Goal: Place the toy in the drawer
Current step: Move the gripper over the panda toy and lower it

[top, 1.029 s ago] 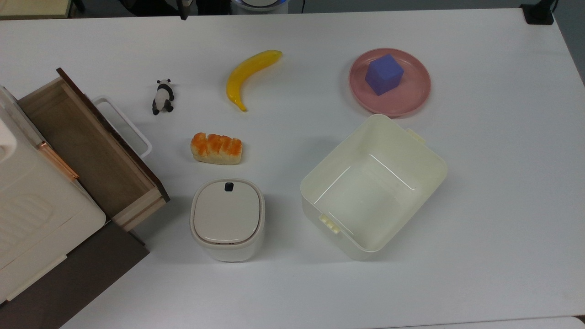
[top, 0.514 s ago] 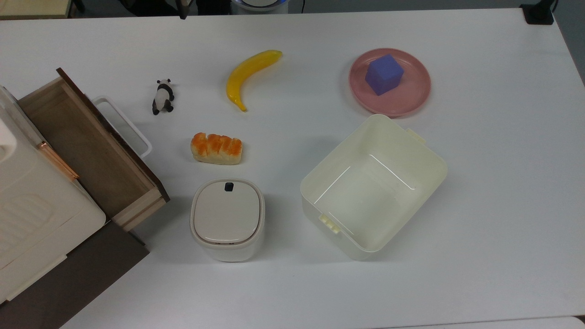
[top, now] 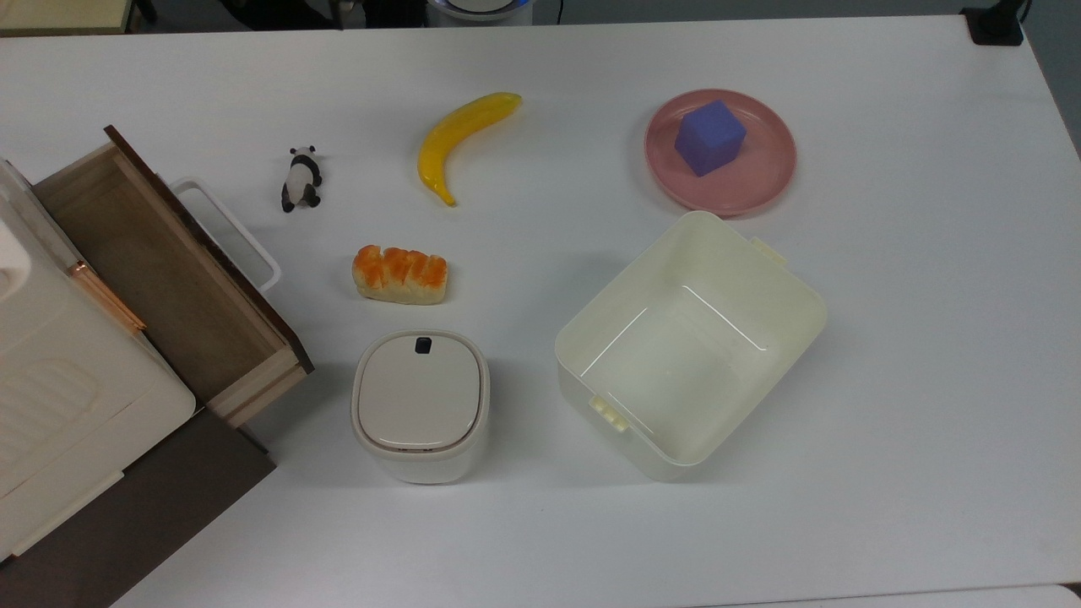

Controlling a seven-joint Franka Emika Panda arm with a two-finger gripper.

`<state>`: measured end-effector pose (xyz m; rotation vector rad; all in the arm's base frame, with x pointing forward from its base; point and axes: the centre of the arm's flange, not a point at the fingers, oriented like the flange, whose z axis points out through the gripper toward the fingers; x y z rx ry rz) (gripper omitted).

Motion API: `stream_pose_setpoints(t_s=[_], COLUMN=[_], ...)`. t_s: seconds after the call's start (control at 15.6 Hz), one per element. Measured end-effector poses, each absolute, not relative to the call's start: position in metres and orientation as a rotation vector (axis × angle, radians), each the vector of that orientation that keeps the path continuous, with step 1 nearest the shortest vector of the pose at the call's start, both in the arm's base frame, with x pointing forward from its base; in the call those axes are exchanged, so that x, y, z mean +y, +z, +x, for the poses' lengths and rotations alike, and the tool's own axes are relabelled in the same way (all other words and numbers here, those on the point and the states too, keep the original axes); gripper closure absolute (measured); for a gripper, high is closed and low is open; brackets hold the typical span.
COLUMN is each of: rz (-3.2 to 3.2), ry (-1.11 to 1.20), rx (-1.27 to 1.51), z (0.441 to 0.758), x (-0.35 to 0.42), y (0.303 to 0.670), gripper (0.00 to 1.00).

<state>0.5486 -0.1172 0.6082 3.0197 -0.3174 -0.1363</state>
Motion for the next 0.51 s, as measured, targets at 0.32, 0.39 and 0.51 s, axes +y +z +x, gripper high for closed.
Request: stream_pose_setpoints(t_s=[0.32, 0.39, 0.51], rz=[2.828, 2.800, 2.750], ry=[-0.291, -0.287, -0.286], rx=[-0.138, -0.108, -0.055], z=[0.563, 0.566, 0.566], x=[-0.120, -0.120, -0.124], y=[0.525, 0.510, 0.482], gripper=[0.00, 0.00, 0.00])
